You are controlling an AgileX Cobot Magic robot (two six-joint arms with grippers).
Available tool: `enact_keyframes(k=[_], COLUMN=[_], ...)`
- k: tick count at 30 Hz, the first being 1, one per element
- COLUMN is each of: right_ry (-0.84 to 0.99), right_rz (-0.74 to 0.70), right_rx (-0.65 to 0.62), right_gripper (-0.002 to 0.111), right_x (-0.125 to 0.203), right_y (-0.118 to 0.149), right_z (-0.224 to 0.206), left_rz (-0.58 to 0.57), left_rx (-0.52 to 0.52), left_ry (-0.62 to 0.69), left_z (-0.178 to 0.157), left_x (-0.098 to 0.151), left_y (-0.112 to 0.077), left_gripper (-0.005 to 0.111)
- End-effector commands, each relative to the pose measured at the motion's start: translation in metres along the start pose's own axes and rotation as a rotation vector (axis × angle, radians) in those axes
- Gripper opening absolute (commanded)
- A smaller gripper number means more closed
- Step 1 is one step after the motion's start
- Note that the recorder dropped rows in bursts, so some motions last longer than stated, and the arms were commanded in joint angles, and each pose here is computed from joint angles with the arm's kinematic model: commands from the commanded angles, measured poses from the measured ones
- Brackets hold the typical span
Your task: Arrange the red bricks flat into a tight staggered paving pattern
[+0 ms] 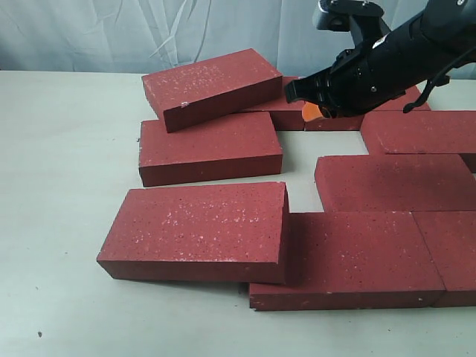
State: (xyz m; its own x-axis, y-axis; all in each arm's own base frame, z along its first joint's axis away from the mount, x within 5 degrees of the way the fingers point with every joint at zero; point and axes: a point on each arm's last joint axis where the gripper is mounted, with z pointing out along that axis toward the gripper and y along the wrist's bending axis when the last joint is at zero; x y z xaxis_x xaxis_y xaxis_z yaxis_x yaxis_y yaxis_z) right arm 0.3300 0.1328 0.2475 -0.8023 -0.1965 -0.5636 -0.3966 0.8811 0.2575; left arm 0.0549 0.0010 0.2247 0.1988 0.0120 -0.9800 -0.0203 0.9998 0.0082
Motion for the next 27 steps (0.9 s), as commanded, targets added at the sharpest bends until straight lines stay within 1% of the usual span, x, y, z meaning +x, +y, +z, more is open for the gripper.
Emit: enact_keyframes(k=[1, 7, 12, 17, 21, 24, 27], right_ry=[-0.007, -0.007, -0.007, -0.008, -0.008, -0.01, -0.01], right_rz=[-0.014, -0.014, -0.014, -0.011, -0.009, -0.009, -0.009], right_rx=[0.001, 0.001, 0.001, -0.001, -0.002, -0.001, -0.001], right_gripper=[-0.001, -0.001, -0.001, -0.001, -0.001, -0.001, -0.001], right_x=[-0.002, -0.002, -0.002, -0.002, -0.002, -0.002, -0.002], right_y=[0.001, 0.001, 0.001, 0.001, 0.001, 0.001, 0.001], right_z=[-0.001, -0.001, -0.001, -0.001, -0.001, -0.001, -0.001], left_rz=[-0.001, -0.007, -0.007, -0.007, 0.017, 0.024, 0.022], left_rx=[-0.001, -0.002, -0.003, -0.004, -0.006, -0.008, -0.01], left_ry=[-0.023, -0.032, -0.105, -0.208, -0.213, -0.245, -0.324], left_z=[-0.001, -0.001, -0.001, -0.002, -0.003, -0.003, -0.005], left_x=[-0.001, -0.002, -0.008, -0.018, -0.019, -0.03, -0.045], left_y=[0.0, 0.0, 0.0, 0.0, 0.0, 0.0, 0.001], left_gripper=[0.0, 0.0, 0.0, 0.0, 0.0, 0.0, 0.0])
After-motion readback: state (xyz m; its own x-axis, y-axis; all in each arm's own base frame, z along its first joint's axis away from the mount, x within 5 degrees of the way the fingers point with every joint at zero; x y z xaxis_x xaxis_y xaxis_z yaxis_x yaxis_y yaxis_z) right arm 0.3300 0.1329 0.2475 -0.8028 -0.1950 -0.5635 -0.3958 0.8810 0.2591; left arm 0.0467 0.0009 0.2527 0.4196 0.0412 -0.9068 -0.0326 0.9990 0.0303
